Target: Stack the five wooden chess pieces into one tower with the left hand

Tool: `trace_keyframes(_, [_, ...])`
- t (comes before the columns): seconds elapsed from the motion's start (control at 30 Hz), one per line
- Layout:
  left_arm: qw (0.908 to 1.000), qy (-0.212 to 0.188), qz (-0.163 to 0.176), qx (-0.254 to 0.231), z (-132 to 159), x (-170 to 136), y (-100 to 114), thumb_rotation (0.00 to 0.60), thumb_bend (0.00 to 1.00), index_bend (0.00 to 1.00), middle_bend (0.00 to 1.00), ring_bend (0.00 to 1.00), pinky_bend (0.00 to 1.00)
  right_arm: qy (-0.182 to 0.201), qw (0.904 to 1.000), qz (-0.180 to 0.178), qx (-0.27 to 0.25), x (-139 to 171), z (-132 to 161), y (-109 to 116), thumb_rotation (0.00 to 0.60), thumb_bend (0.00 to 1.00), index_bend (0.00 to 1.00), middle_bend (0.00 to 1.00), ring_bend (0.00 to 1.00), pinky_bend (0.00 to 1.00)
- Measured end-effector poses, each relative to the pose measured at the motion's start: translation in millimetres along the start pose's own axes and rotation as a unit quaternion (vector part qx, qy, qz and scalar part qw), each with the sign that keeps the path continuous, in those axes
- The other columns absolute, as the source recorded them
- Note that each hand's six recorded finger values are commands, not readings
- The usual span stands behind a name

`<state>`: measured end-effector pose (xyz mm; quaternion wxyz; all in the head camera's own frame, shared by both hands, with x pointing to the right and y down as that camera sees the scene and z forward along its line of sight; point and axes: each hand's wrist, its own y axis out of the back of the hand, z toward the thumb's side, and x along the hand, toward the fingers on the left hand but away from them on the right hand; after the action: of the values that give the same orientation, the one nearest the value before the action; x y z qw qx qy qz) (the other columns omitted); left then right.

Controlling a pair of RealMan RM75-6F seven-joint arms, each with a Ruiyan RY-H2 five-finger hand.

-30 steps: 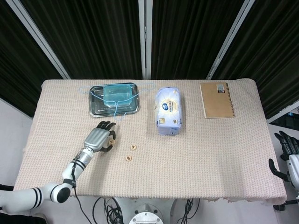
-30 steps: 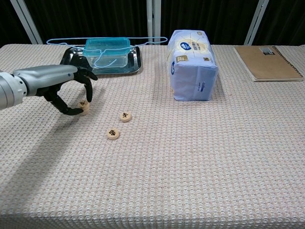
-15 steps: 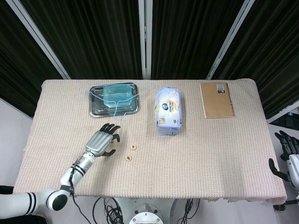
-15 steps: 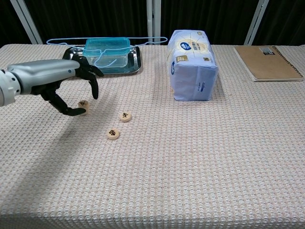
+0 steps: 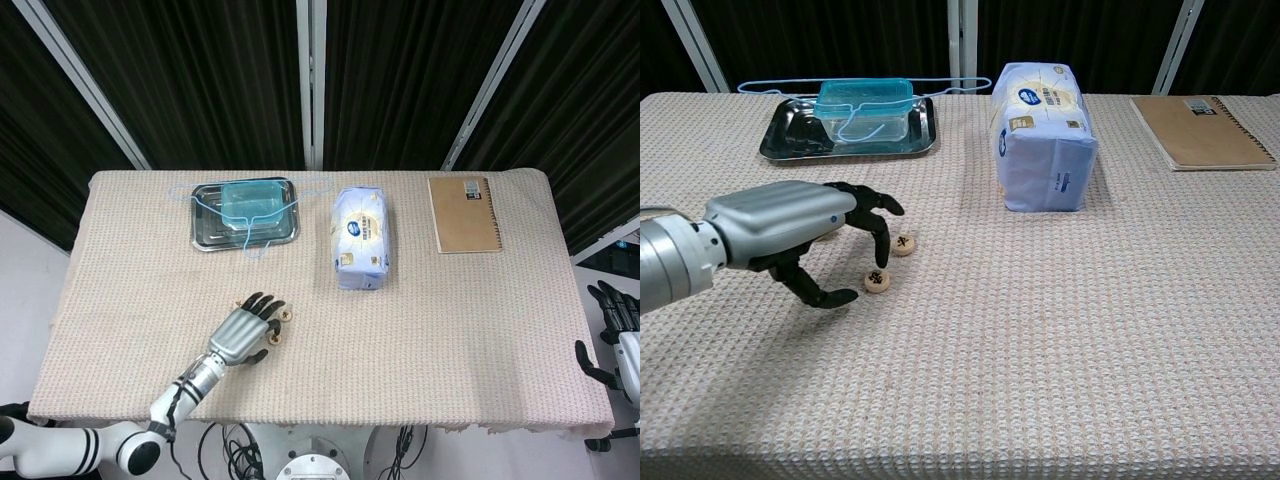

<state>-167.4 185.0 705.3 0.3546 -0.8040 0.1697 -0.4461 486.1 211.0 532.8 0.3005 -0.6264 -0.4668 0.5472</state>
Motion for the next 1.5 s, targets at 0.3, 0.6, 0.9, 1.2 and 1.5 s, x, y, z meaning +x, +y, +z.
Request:
trace_keyframes(0.3, [1.0,0.003,-0.009,0.004,1,10,-3,0.6,0.31,0.41,0.07,0.0,0.0,-0.001,1.0,-0.001,-0.002,0,-1,1,0.6,0.41,0.0,0.0,0.0,0.0])
trace_keyframes(0.6, [0.9999,0.007,-0.014,0.003,-3,10,-6,0.6,0.31,0.44,0.07,0.0,0.0,-0.001,1.0,-0.001,-0.003,-1,0,1,0.6,0.41,0.0,0.0,0.0,0.0])
trace_keyframes(0.9, [0.9999,0.008,-0.013,-0.006,-4,12,-11,0.6,0.31,0.45,0.07,0.0,0.0,-0.001,1.0,-0.001,-0.002,-1,0,0,0.6,0.41,0.0,0.0,0.0,0.0])
trace_keyframes(1.2, [0.9999,0.005,-0.009,-0.012,-3,10,-9,0.6,0.31,0.46,0.07,0.0,0.0,-0.002,1.0,-0.001,-0.003,-1,-1,1,0.6,0.41,0.0,0.0,0.0,0.0])
trace_keyframes(1.5, [0.9998,0.004,-0.003,-0.02,-3,7,-3,0.6,0.31,0.48,0.07,0.0,0.0,-0.001,1.0,0.001,0.0,-1,0,-1,0.6,0.41,0.0,0.0,0.0,0.0])
